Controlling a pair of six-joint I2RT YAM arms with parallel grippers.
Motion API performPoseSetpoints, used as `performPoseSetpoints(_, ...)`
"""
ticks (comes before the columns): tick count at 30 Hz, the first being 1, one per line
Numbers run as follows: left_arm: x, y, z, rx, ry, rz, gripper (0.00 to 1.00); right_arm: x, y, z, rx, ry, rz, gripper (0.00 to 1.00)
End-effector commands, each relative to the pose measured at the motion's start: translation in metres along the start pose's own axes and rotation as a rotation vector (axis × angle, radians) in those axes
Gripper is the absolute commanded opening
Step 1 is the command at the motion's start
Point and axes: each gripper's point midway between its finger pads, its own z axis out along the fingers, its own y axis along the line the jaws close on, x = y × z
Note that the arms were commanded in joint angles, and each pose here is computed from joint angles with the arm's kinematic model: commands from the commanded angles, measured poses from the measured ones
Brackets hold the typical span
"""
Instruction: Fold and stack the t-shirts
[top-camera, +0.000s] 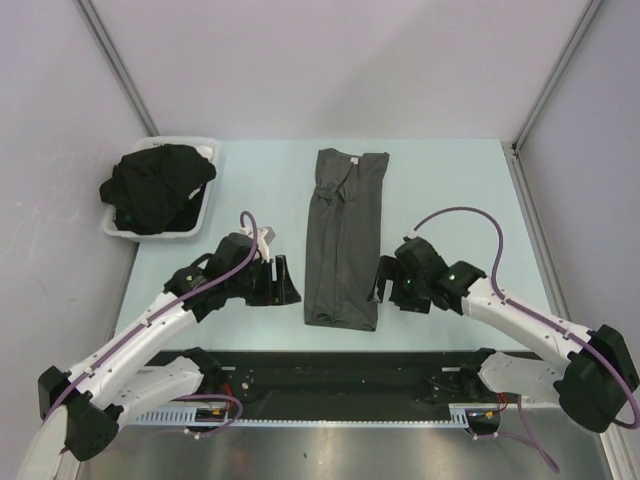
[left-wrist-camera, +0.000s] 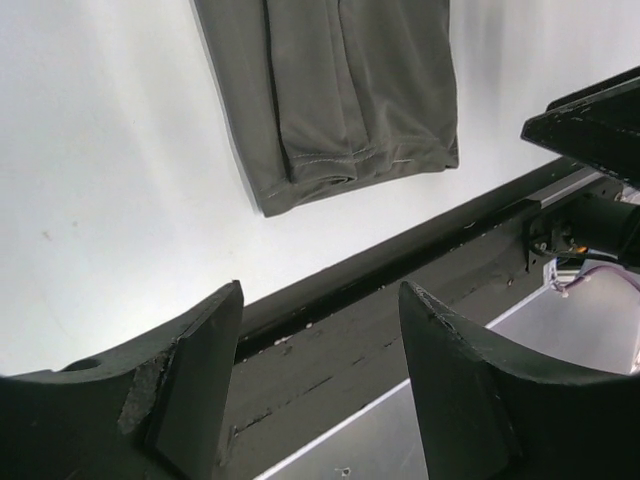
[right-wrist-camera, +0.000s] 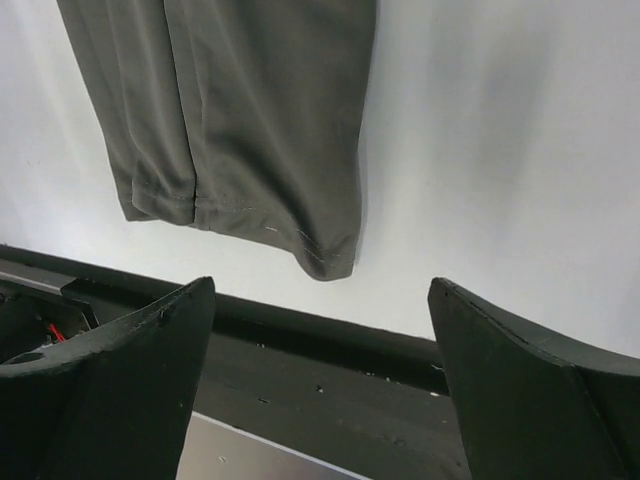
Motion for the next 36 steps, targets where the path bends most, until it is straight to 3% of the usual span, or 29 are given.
performPoseSetpoints(1, 0.002, -0.006, -0.012, 0.026, 0.008, 0.053, 0.69, 0.005, 0.004, 0.005, -0.012, -0.081, 0.063, 0.92)
performPoseSetpoints(13, 0.008, -0.004, -0.024, 0.028, 0.002, 0.067, 0.7, 0.03, -0.013, 0.023, -0.024, -0.087, 0.109, 0.89)
performPoseSetpoints(36, 0.007, -0.003, -0.025, 0.012, 0.011, 0.071, 0.71, 0.056, 0.006, 0.063, -0.096, 0.001, 0.076, 0.77)
